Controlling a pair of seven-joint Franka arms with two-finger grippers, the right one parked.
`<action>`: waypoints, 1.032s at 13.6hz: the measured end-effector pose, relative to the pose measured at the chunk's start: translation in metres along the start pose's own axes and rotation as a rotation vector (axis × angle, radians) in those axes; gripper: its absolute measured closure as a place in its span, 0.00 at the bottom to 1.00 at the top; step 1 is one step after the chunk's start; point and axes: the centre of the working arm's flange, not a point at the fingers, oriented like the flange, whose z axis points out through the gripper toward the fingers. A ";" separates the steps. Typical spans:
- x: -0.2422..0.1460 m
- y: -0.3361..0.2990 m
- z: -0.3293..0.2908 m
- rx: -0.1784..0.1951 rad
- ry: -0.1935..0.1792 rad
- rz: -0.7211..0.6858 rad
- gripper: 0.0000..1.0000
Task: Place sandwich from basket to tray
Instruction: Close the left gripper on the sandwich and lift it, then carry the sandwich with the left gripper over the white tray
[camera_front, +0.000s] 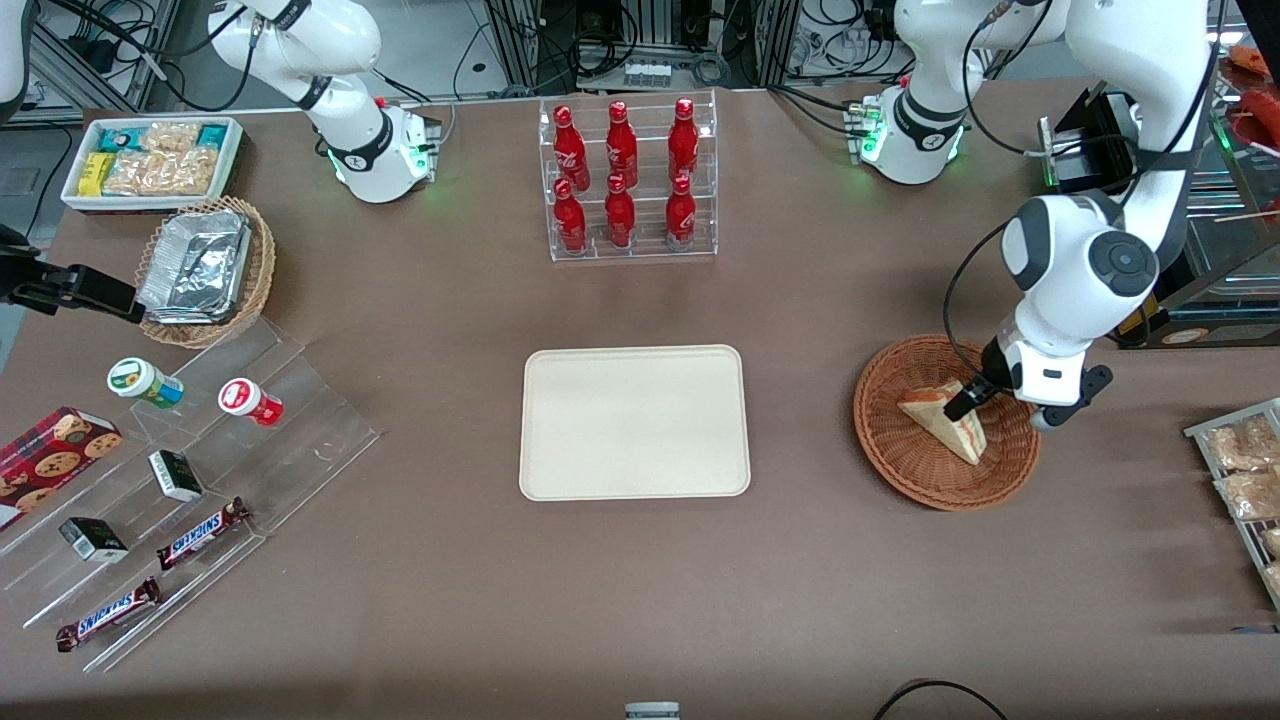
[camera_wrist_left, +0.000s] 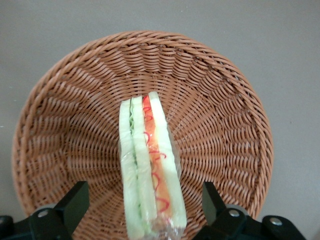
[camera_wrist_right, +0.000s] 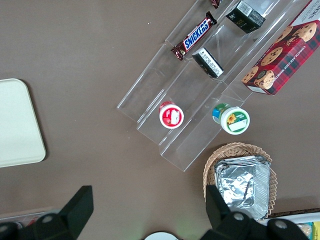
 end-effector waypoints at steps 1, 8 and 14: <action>-0.003 0.002 0.009 -0.002 0.002 -0.010 0.00; -0.021 0.008 0.032 0.017 -0.023 -0.014 0.12; -0.017 0.012 0.017 0.000 -0.004 -0.005 0.65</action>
